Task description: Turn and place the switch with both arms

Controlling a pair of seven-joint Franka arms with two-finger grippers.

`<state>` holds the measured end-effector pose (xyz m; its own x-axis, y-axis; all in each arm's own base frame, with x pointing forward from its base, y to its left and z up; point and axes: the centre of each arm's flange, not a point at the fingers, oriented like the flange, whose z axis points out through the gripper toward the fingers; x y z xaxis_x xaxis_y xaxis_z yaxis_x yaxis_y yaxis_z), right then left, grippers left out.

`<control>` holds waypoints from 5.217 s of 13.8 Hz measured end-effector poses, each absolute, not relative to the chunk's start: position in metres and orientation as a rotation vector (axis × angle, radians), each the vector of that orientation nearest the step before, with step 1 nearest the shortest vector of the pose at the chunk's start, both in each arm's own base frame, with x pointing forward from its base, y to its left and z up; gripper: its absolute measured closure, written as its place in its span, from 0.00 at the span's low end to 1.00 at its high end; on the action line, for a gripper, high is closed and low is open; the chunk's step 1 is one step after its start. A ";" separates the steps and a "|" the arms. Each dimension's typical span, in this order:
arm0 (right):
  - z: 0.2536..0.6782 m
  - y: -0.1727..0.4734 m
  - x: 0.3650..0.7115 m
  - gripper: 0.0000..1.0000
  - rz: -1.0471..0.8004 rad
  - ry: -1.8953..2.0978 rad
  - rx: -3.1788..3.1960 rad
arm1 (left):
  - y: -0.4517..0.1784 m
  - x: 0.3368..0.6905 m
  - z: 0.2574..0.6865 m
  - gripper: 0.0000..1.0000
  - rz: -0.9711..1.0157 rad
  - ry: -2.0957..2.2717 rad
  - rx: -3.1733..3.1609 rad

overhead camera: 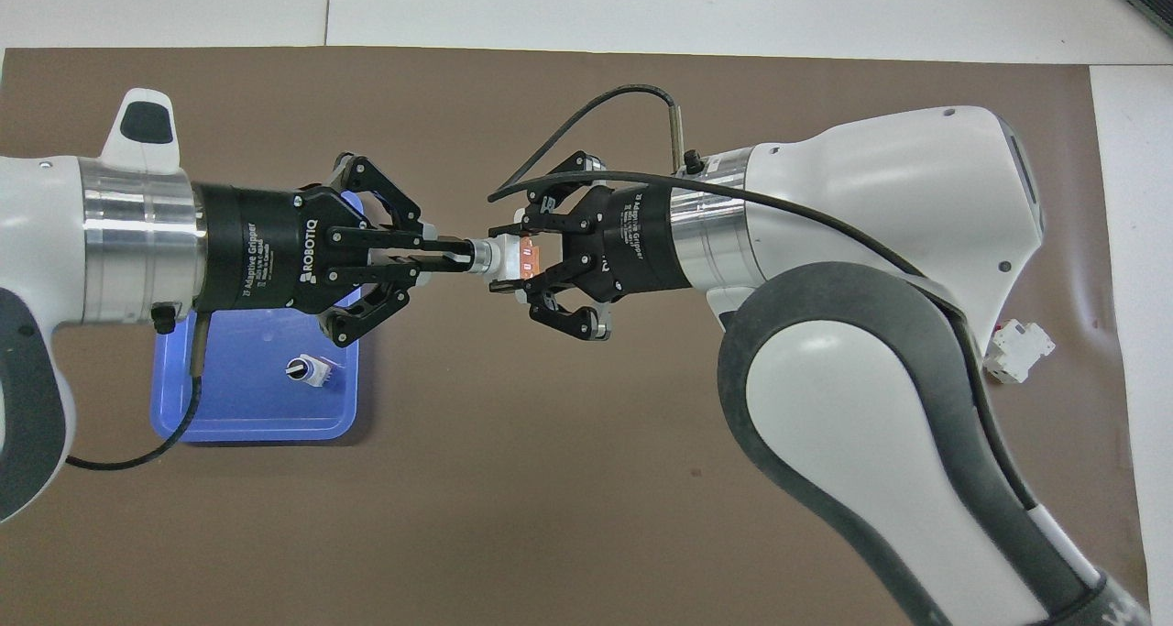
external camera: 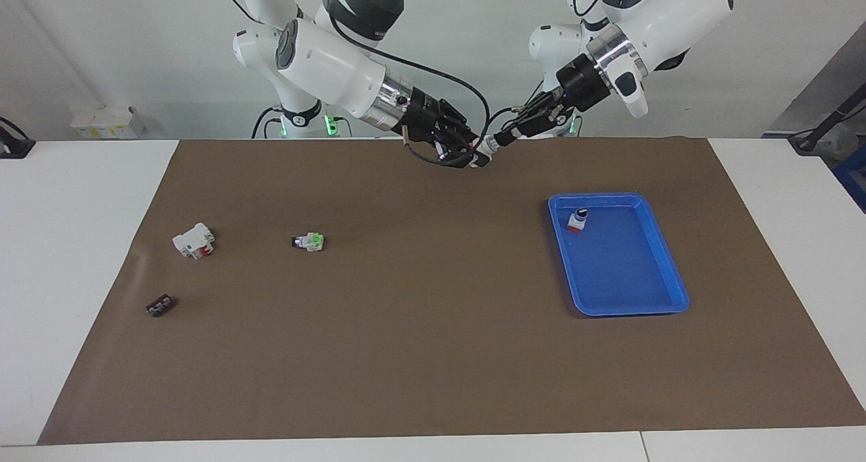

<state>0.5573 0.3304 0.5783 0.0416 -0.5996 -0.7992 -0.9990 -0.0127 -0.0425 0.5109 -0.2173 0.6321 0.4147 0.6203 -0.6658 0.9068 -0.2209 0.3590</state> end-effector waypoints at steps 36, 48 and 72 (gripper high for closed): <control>0.619 0.053 0.543 0.00 -0.129 0.335 -3.048 | -0.100 0.494 0.522 0.89 -0.148 0.825 2.641; 0.641 0.014 0.548 0.00 -0.027 0.237 -3.139 | -0.060 0.550 0.420 0.89 0.164 -0.240 2.911; 0.647 0.023 0.525 0.00 -0.045 0.207 -3.157 | -0.035 0.528 0.519 0.00 0.118 -0.571 2.979</control>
